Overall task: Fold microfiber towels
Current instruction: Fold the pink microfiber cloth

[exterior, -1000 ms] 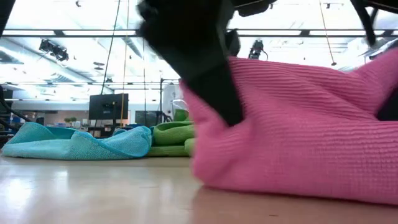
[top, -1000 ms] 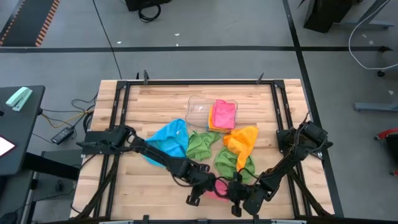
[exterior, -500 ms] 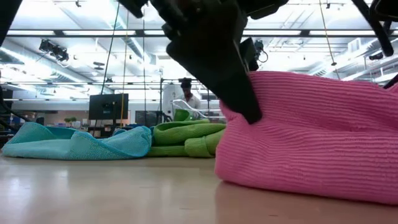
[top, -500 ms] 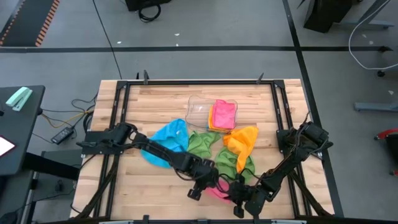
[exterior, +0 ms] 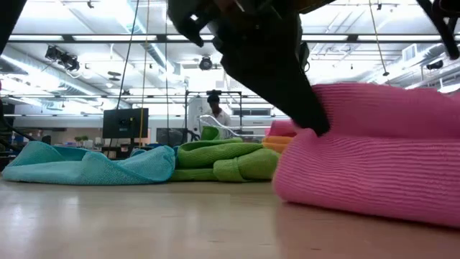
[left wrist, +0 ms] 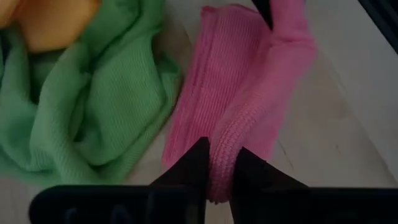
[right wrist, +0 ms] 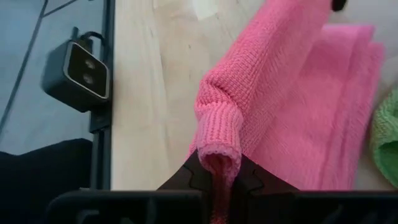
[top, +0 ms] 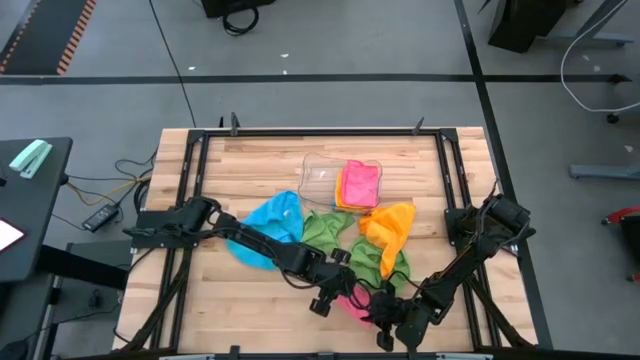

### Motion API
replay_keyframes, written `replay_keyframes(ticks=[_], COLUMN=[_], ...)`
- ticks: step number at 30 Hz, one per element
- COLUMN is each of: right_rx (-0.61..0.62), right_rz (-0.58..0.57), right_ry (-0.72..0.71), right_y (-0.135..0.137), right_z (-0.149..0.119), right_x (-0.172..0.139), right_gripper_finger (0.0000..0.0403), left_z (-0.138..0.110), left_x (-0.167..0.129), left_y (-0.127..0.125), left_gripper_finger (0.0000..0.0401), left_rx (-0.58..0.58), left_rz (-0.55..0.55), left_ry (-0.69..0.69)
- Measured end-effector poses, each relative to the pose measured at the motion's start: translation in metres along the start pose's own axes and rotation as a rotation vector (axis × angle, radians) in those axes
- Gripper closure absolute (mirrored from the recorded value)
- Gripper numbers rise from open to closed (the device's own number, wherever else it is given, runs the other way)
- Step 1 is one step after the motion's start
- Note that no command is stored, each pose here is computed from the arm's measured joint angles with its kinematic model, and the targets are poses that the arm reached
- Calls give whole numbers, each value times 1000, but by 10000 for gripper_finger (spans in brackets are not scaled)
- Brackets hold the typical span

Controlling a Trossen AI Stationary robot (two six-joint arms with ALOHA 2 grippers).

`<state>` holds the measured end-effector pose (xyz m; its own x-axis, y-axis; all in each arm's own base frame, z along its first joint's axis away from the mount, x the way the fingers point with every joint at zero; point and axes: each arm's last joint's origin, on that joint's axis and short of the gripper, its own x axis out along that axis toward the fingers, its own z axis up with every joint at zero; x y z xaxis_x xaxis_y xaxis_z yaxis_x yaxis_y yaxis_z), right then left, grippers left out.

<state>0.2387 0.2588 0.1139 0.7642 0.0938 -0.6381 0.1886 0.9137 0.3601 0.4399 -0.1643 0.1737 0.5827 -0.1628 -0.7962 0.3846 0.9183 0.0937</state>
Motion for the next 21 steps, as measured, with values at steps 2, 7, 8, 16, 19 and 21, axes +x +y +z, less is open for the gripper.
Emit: replay_keyframes(ticks=[2, 7, 8, 16, 19, 21], right_rx=[1, 30, 32, 25, 8, -1], right_rz=[-6, -19, -16, -34, -90, -117], right_ry=[4, 44, 54, 169, 204, 207], right_y=[0, -3, -3, -1, 0, 1], right_z=[0, -3, -3, -2, 6, 14], right_x=[-1, -1, -2, -5, -16, -26], right_gripper_finger=[377, 358, 347, 232, 201, 187], left_z=[-2, -6, -5, -5, -4, -4], left_x=[4, 16, 17, 18, 19, 18], left_y=[-1, -4, -4, -4, -3, -3], left_gripper_finger=[345, 337, 337, 352, 352, 350], left_rx=[1, 2, 2, 8, 6, 6], left_rz=[-1, -2, 1, 12, 22, 32], left_ry=[11, 11, -4, -7, -14, -19])
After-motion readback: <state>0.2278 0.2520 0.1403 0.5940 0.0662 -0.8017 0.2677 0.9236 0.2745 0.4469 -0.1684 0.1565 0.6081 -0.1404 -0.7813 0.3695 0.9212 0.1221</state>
